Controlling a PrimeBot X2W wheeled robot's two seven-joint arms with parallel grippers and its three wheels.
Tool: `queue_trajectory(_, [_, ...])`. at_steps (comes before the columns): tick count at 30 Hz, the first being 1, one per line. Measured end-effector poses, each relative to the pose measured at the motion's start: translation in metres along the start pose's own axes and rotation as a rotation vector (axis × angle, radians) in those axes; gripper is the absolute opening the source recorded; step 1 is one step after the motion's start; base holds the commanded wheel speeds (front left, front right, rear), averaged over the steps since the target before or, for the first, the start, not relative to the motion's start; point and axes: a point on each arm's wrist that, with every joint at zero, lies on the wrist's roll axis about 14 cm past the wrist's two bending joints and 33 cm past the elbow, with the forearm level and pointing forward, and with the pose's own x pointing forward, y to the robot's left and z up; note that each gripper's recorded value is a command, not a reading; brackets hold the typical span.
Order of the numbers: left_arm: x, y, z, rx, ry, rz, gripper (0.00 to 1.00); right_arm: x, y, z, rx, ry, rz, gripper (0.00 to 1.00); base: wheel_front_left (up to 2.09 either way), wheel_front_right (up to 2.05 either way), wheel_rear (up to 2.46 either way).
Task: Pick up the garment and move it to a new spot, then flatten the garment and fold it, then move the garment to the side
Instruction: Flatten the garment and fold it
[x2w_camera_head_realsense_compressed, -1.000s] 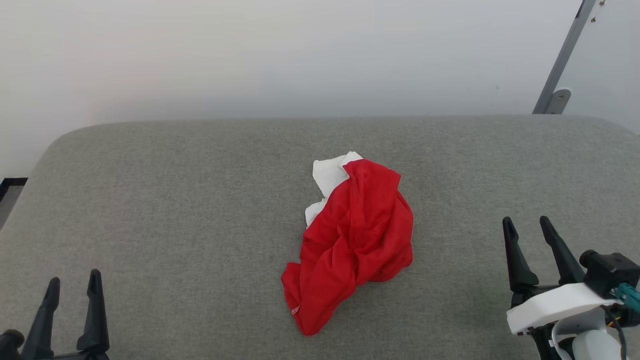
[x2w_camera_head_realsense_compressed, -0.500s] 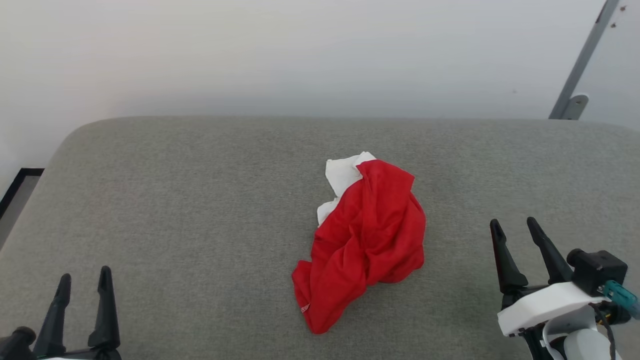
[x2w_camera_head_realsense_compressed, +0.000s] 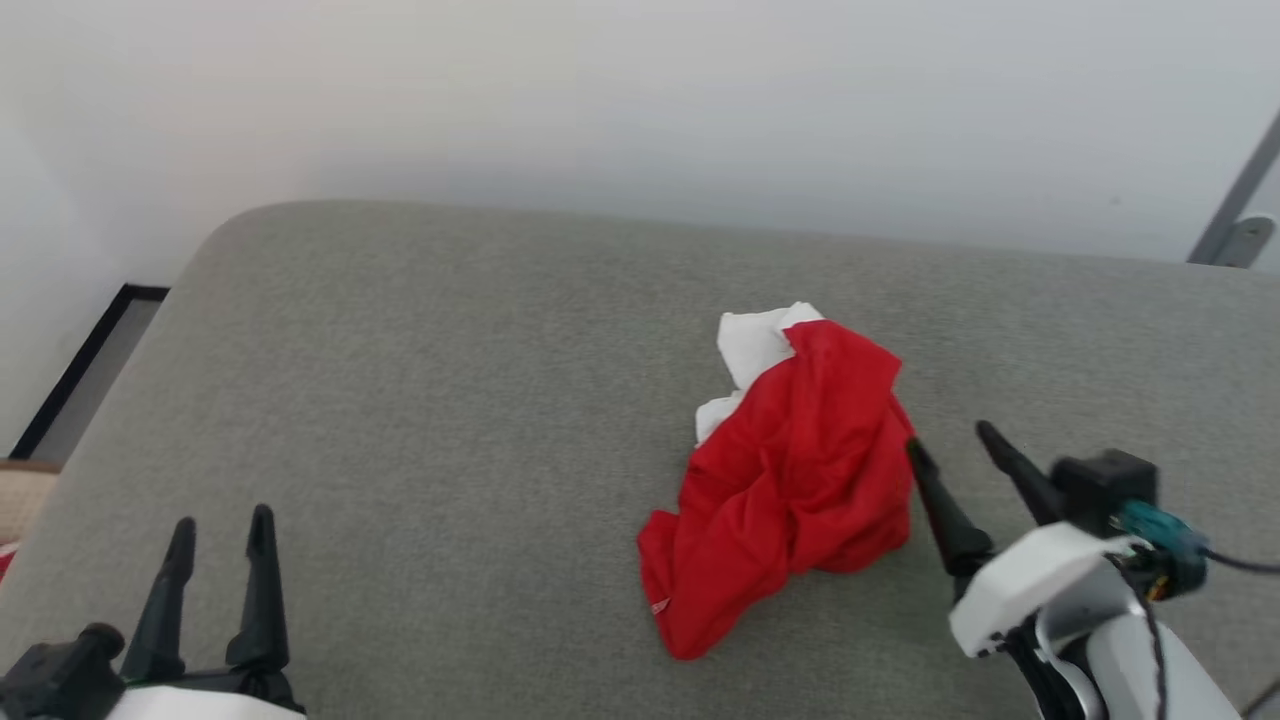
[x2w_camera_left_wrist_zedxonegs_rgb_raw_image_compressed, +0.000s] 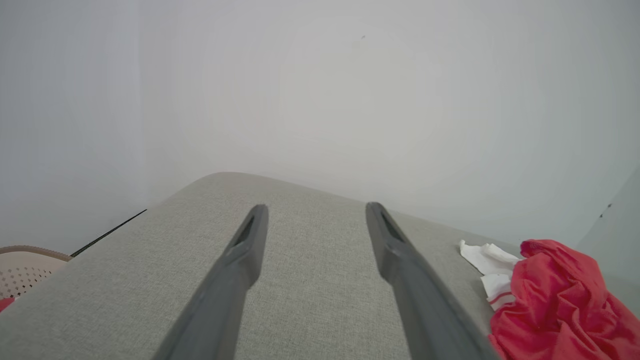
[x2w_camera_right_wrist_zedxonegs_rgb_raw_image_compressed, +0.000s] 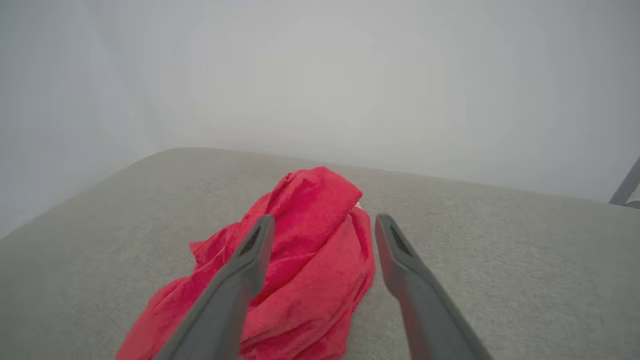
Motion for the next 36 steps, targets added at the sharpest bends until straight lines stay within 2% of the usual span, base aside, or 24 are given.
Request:
queue_trajectory(8, [-0.003,0.001,-0.003,-0.017,0.005,0.023,1.00,0.029,0.042,-0.046,-0.108,0.304,0.180,1.00,0.00,0.00,0.00])
queue_trajectory(10, [-0.004,0.002,-0.005,-0.020,0.013,0.032,1.00,0.034,0.051,-0.068,-0.163,0.440,0.229,1.00,0.00,0.00,0.00])
queue_trajectory(13, [-0.005,0.003,-0.007,-0.026,0.022,0.043,1.00,0.037,0.053,-0.089,-0.221,0.578,0.257,1.00,0.00,0.00,0.00])
queue_trajectory(14, [-0.005,0.003,-0.007,-0.026,0.022,0.043,1.00,0.037,0.053,-0.089,-0.221,0.578,0.257,1.00,0.00,0.00,0.00])
queue_trajectory(22, [-0.001,0.006,-0.016,-0.037,0.049,0.065,1.00,0.038,0.054,-0.131,-0.391,0.864,0.309,1.00,0.00,0.00,0.00])
queue_trajectory(23, [0.000,0.006,-0.017,-0.038,0.051,0.068,1.00,0.038,0.055,-0.134,-0.404,0.887,0.319,0.40,0.00,0.00,0.00])
queue_trajectory(24, [0.001,0.006,-0.017,-0.039,0.051,0.069,1.00,0.039,0.058,-0.135,-0.423,0.892,0.334,0.00,0.00,0.00,0.00])
queue_trajectory(27, [0.002,0.006,-0.018,-0.040,0.054,0.073,1.00,0.043,0.058,-0.135,-0.426,0.900,0.345,0.00,0.00,0.00,0.00])
queue_trajectory(31, [0.005,0.009,-0.018,-0.049,0.051,0.079,1.00,0.048,0.053,-0.123,-0.367,0.873,0.326,0.00,0.00,0.00,0.00])
queue_trajectory(36, [0.008,0.008,-0.019,-0.056,0.052,0.074,1.00,0.053,0.018,-0.094,-0.310,0.808,0.237,0.00,0.00,0.00,0.00])
